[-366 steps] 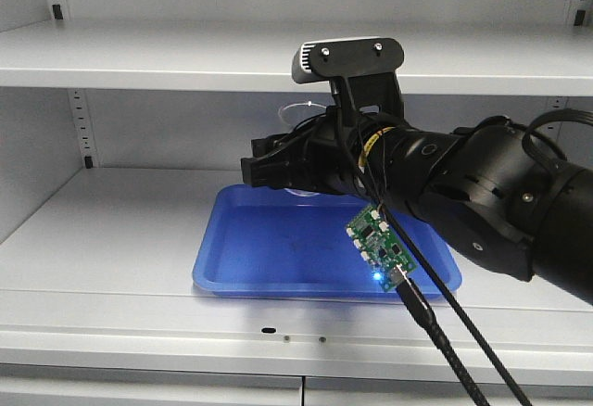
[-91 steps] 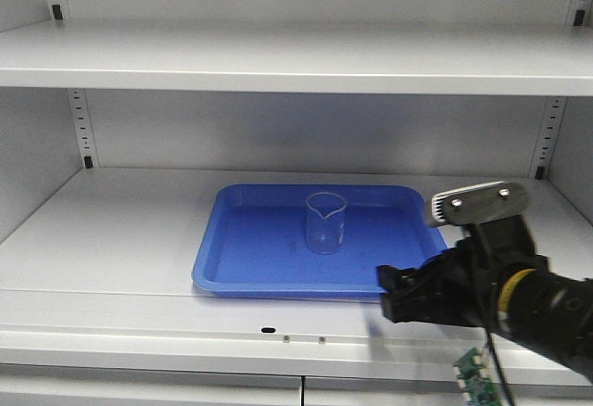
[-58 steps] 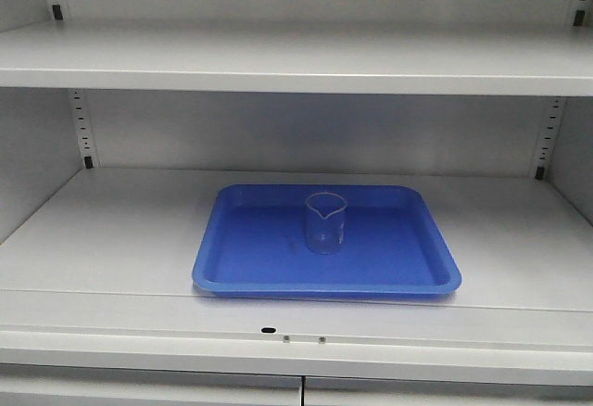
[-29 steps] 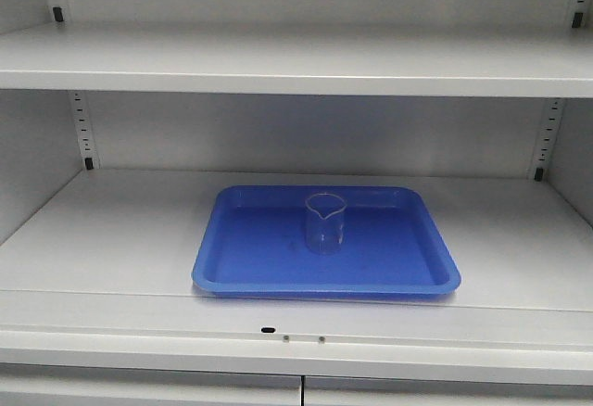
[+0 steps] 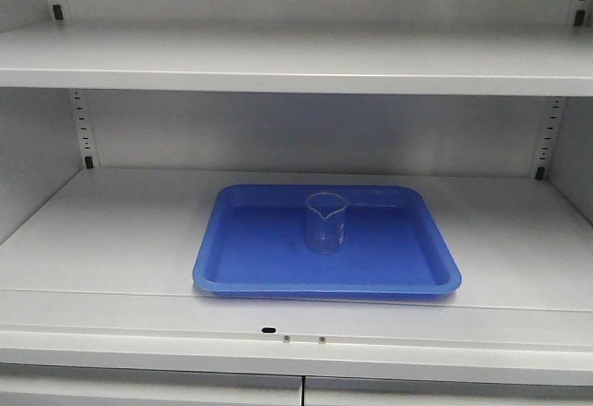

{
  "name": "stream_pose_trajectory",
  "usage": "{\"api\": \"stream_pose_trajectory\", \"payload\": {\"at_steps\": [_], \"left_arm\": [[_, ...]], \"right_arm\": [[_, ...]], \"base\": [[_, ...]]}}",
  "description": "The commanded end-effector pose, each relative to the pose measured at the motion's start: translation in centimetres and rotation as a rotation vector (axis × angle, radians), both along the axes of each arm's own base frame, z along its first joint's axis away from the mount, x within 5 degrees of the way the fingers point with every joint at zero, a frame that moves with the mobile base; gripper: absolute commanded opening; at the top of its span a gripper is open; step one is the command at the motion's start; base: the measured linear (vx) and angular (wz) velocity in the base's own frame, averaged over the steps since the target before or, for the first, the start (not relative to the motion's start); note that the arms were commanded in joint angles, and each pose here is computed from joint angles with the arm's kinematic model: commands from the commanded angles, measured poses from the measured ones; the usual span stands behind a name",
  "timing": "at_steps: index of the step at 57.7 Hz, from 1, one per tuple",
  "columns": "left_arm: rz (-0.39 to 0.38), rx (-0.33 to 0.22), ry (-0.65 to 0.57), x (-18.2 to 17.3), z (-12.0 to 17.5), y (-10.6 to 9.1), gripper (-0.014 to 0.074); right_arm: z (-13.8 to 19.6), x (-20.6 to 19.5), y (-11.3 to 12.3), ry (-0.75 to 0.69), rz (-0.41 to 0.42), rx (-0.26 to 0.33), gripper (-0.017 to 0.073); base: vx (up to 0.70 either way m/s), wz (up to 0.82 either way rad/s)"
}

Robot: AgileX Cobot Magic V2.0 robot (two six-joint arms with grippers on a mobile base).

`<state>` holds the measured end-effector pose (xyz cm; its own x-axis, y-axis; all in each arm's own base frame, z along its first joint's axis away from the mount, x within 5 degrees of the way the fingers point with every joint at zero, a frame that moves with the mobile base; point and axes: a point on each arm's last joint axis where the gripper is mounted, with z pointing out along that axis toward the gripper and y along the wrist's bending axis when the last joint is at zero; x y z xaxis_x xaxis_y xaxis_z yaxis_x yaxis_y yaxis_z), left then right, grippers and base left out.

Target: Pick beaker and place in left cabinet

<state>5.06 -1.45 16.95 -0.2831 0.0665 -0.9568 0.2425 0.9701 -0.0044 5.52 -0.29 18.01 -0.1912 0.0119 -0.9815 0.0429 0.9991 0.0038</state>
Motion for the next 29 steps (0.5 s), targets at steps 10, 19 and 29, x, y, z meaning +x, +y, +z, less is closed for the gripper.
{"api": "stream_pose_trajectory", "payload": {"at_steps": [10, 19, 29], "left_arm": [[0.005, -0.033, -0.105, 0.09, 1.4, 0.02, -0.0006], [0.005, -0.033, -0.105, 0.09, 1.4, 0.02, -0.0006], [0.005, -0.033, -0.105, 0.09, 1.4, 0.02, -0.0006]], "right_arm": [[0.71, 0.05, 0.05, -0.097, 0.007, -0.015, -0.0008], [0.71, 0.05, 0.05, -0.097, 0.007, -0.015, -0.0008], [0.71, 0.05, 0.05, -0.097, 0.007, -0.015, -0.0008]], "base": [[0.0, 0.0], [0.0, 0.0], [0.0, 0.0]]}}
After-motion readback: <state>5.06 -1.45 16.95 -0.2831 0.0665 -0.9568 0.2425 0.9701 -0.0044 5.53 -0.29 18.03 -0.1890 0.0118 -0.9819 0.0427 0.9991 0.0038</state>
